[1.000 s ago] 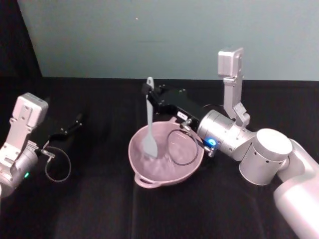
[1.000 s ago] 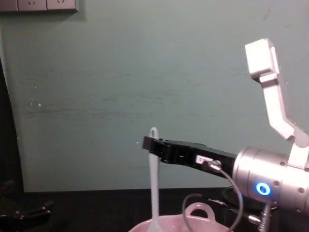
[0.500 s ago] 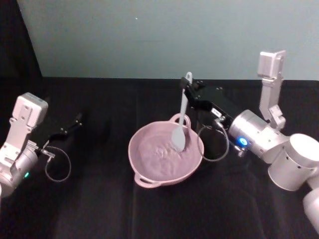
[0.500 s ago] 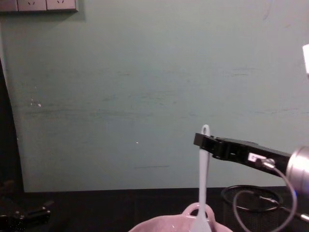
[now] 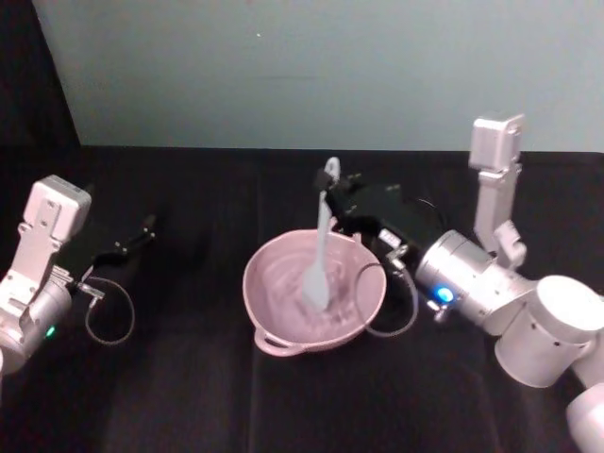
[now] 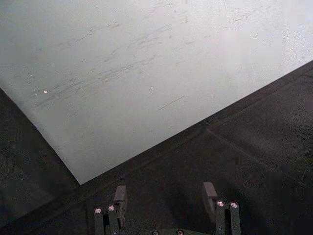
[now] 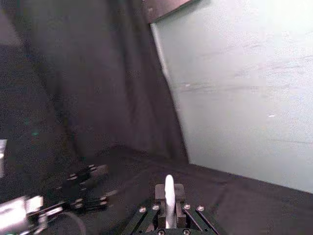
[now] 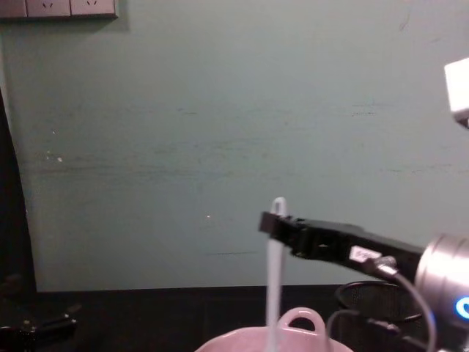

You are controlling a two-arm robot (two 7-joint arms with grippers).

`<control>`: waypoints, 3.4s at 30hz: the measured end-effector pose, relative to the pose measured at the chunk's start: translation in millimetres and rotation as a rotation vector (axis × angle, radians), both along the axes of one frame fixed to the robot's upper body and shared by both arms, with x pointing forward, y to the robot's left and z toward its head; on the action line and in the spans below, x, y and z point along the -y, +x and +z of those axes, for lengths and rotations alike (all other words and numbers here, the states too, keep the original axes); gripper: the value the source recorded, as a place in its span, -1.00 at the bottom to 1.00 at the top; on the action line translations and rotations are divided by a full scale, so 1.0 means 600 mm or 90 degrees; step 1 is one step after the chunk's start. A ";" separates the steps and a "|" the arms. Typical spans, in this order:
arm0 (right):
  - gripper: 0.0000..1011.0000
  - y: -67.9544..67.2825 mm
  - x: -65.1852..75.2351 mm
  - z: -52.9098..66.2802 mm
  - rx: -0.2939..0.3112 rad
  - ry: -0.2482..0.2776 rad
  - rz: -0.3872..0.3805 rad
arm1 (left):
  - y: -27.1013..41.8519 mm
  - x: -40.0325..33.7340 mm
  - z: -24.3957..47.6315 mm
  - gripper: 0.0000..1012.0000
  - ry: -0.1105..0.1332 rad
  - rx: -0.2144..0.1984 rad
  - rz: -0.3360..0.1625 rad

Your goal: Use the one hand to pick up the spoon and stir the clear water in the bowl.

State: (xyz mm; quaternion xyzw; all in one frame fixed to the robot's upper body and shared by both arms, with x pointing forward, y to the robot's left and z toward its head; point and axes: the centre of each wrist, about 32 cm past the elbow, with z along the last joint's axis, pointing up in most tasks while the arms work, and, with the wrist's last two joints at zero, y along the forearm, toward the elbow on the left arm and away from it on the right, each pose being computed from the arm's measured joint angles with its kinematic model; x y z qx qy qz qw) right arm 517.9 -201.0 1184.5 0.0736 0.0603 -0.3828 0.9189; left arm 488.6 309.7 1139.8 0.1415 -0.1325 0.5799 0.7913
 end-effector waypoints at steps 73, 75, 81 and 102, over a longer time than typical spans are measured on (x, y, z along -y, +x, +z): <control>-0.78 0.054 -0.067 -0.021 -0.011 0.042 0.040 | 0.000 0.000 0.000 1.00 0.000 0.000 0.000; -0.78 0.062 -0.066 -0.023 -0.010 0.046 0.034 | 0.000 0.000 0.000 1.00 0.000 0.000 0.000; -0.78 0.087 -0.056 -0.027 0.003 0.049 -0.007 | 0.000 0.000 0.000 1.00 0.000 0.000 0.000; -0.78 0.055 0.008 0.011 0.054 -0.057 -0.077 | 0.000 0.000 0.000 1.00 0.000 0.000 0.000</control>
